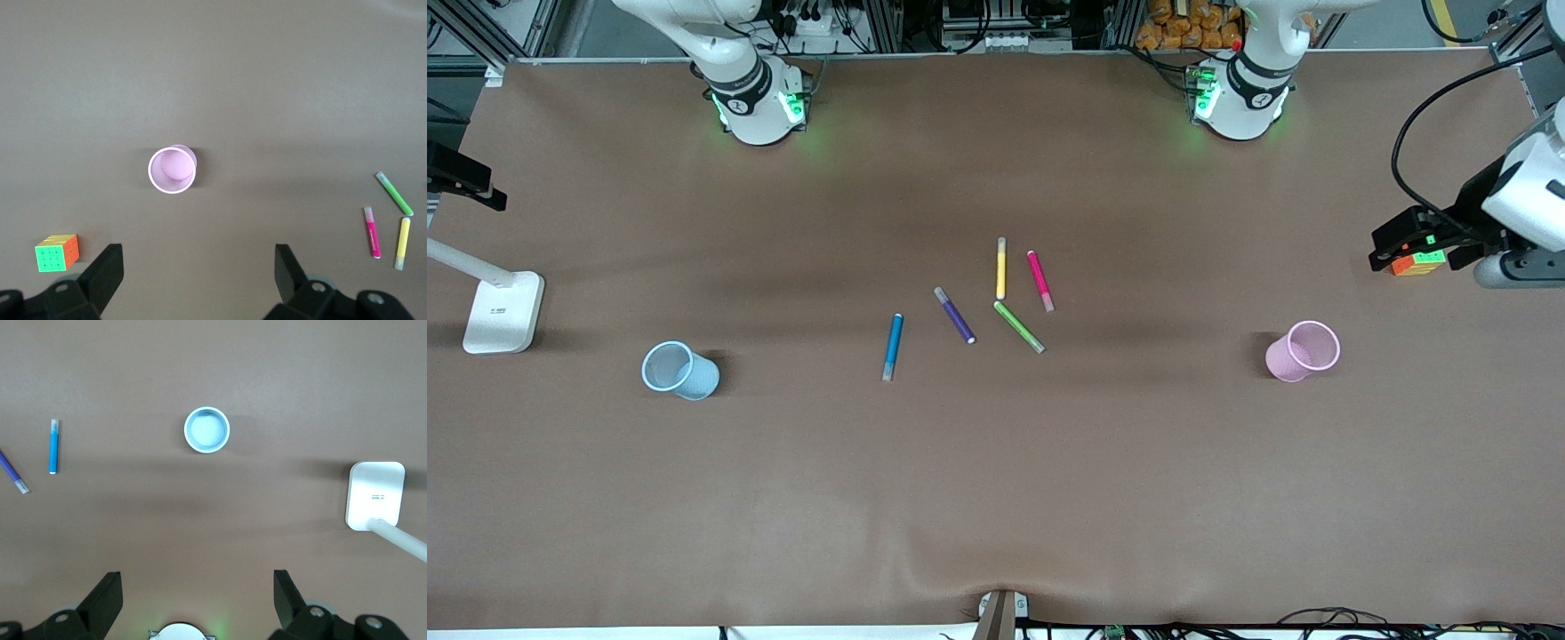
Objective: Place pink and blue markers in matching cups
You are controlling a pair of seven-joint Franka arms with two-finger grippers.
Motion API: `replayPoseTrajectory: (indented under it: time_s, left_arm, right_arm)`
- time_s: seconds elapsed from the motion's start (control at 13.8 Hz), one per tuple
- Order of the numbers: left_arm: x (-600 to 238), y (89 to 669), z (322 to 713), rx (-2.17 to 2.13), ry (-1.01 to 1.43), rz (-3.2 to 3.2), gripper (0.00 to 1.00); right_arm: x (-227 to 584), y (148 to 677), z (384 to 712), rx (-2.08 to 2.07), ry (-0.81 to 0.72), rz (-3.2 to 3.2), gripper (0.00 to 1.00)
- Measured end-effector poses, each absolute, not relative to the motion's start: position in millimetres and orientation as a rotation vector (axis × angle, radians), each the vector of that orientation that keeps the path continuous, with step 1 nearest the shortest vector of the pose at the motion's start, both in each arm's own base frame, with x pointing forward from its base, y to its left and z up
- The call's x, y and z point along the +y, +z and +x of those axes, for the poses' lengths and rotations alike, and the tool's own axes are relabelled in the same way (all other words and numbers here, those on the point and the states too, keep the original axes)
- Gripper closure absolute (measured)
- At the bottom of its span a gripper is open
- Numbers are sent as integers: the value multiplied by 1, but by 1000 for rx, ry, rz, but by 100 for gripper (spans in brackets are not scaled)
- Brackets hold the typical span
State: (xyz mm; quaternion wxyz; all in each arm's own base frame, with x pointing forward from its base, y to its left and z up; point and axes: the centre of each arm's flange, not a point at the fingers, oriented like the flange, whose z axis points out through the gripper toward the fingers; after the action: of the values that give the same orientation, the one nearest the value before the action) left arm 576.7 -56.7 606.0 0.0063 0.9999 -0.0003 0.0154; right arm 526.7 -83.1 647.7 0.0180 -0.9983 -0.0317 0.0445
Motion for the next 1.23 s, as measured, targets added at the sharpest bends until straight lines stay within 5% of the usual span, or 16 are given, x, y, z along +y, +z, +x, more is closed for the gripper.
replayPoseTrajectory:
  time_s: [1.23]
  left_arm:
    - [-159,497,602,-18,-205,3125,0]
  right_arm:
    - [-72,588,559,-407,269,-3032,0]
